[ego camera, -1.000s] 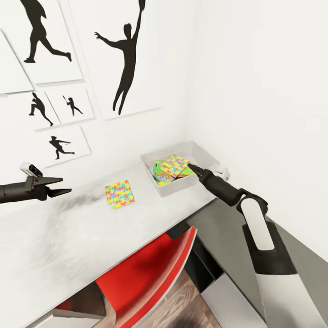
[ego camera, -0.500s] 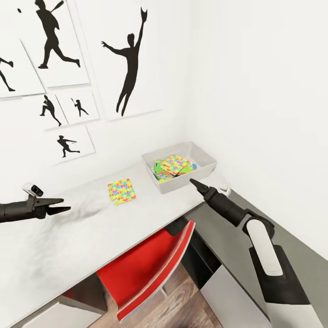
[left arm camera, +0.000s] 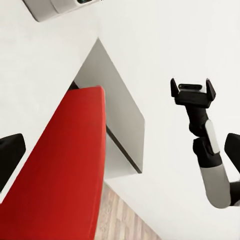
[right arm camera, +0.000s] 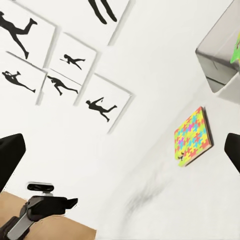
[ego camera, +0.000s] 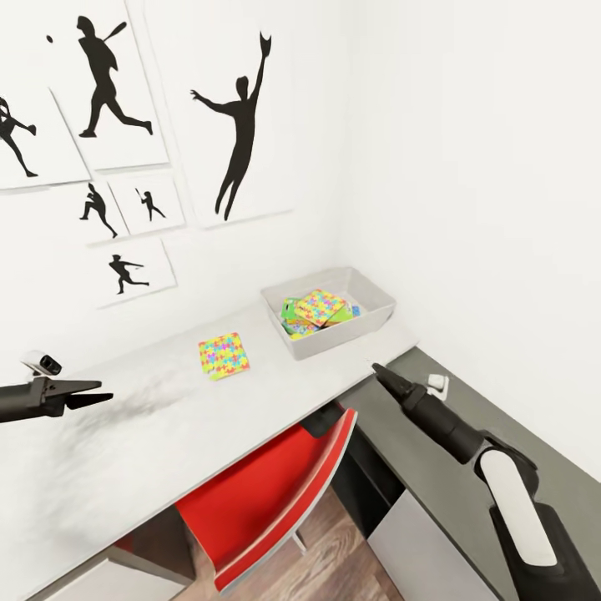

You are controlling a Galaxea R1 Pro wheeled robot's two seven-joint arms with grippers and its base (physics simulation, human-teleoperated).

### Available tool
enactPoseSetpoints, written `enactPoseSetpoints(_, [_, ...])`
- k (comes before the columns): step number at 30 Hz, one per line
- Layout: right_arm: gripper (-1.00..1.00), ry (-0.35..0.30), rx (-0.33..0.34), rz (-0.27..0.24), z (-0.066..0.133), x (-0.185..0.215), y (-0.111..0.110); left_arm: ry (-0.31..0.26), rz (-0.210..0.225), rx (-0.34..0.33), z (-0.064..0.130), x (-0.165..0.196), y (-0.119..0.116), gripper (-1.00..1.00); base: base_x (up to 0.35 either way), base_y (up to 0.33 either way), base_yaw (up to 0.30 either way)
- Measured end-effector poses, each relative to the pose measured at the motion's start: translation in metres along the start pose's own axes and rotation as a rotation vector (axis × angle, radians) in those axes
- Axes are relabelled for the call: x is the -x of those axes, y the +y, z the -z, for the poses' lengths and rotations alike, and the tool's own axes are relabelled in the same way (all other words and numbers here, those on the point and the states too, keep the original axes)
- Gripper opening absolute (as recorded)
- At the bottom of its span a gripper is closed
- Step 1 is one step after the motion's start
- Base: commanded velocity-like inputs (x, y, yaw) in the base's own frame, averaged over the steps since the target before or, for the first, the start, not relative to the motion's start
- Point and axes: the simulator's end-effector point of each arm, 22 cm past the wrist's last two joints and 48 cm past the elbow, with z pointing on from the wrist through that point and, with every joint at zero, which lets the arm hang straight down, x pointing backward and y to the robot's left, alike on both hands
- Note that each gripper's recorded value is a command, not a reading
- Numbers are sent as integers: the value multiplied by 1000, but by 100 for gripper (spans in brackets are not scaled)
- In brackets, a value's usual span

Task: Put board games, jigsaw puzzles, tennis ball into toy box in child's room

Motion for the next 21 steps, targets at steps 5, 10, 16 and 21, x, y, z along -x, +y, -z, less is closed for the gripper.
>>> enactPoseSetpoints(5, [100, 2, 7, -31, 23, -15, -4, -3, -8, -1, 2, 1, -4, 100, 0, 0, 0])
enactPoseSetpoints(10, [100, 3, 33, -41, 30, -21, 2, -7, -15, -2, 4, 2, -8, 100, 0, 0, 0])
enactPoseSetpoints(16, [100, 7, 41, -50, 36, -27, 5, -11, -23, -3, 6, 3, -12, 100, 0, 0, 3])
enactPoseSetpoints(21, [100, 7, 48, -45, 38, -27, 11, -13, -30, -8, 6, 4, -16, 100, 0, 0, 41])
